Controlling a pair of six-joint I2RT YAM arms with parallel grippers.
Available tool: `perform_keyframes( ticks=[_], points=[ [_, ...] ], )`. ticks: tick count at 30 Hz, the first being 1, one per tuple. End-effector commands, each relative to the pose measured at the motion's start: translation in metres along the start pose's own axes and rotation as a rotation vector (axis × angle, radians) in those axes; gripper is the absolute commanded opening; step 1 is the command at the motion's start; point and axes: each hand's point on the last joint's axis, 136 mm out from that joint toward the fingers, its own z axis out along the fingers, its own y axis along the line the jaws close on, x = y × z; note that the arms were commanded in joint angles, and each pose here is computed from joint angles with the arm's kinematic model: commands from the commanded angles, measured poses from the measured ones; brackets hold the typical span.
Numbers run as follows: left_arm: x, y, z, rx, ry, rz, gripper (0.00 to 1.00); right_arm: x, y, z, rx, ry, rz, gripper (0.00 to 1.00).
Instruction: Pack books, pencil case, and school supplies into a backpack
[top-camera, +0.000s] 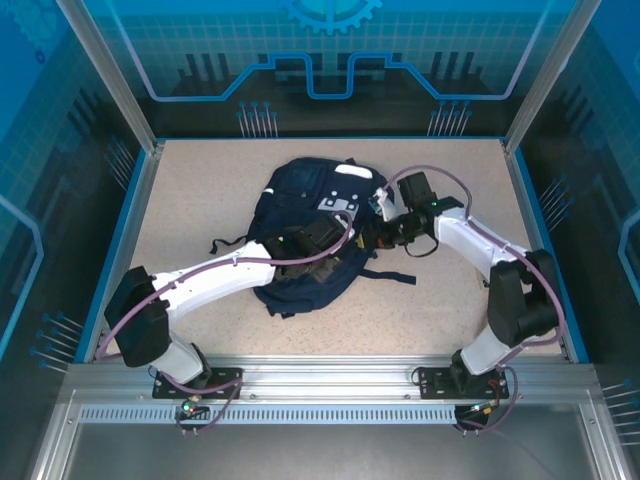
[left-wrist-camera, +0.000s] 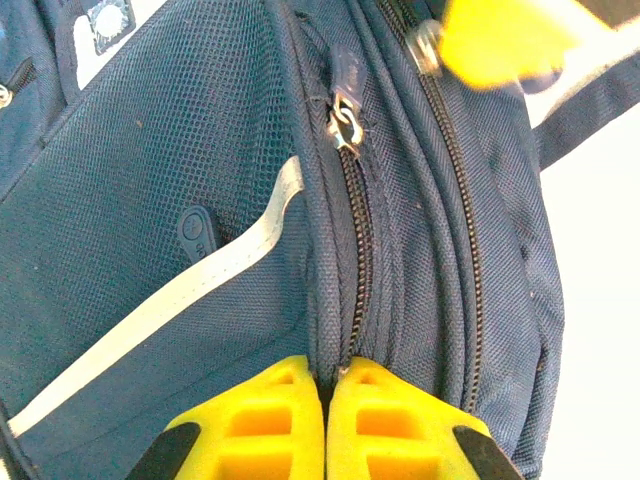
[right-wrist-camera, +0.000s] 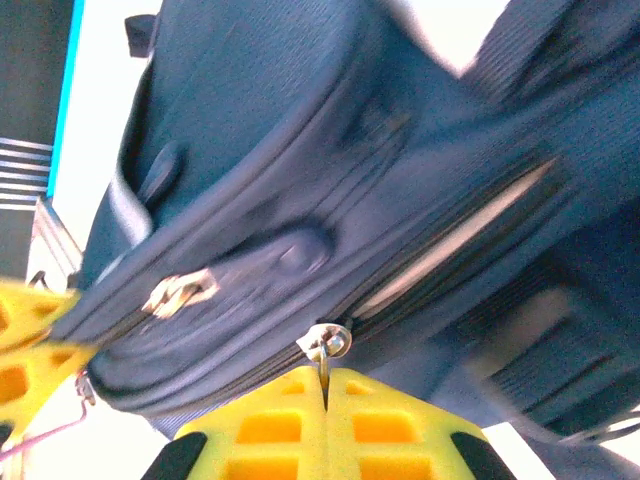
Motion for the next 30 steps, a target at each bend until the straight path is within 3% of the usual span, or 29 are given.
perform_keyframes(
  ticks=[1, 4, 7, 14, 20, 23, 30],
  points=[
    [-0.041, 0.002, -0.003, 0.017, -0.129, -0.155, 0.01, 0.026, 0.031, 0.008, -0.108, 0.040, -0.014, 0.03],
    [-0.053, -0.006, -0.003, 0.068, -0.159, -0.198, 0.02, 0.040, 0.040, 0.016, -0.133, 0.054, -0.012, 0.03],
    [-0.058, -0.012, -0.006, 0.111, -0.180, -0.232, 0.11, 0.040, 0.038, 0.012, -0.120, 0.025, 0.000, 0.02],
    [-0.044, -0.007, -0.019, 0.261, -0.140, -0.308, 0.56, 0.003, 0.012, -0.029, -0.035, -0.149, 0.081, 0.01],
    [-0.028, 0.000, -0.028, 0.289, -0.169, -0.194, 0.75, -0.029, -0.011, -0.058, 0.022, -0.254, 0.155, 0.00],
    [-0.020, 0.003, -0.021, 0.288, -0.161, -0.122, 0.77, -0.037, -0.017, -0.062, 0.034, -0.264, 0.174, 0.00],
    [-0.003, 0.004, -0.002, 0.378, -0.051, -0.046, 0.72, -0.036, -0.022, -0.060, 0.044, -0.239, 0.184, 0.00]
  ],
)
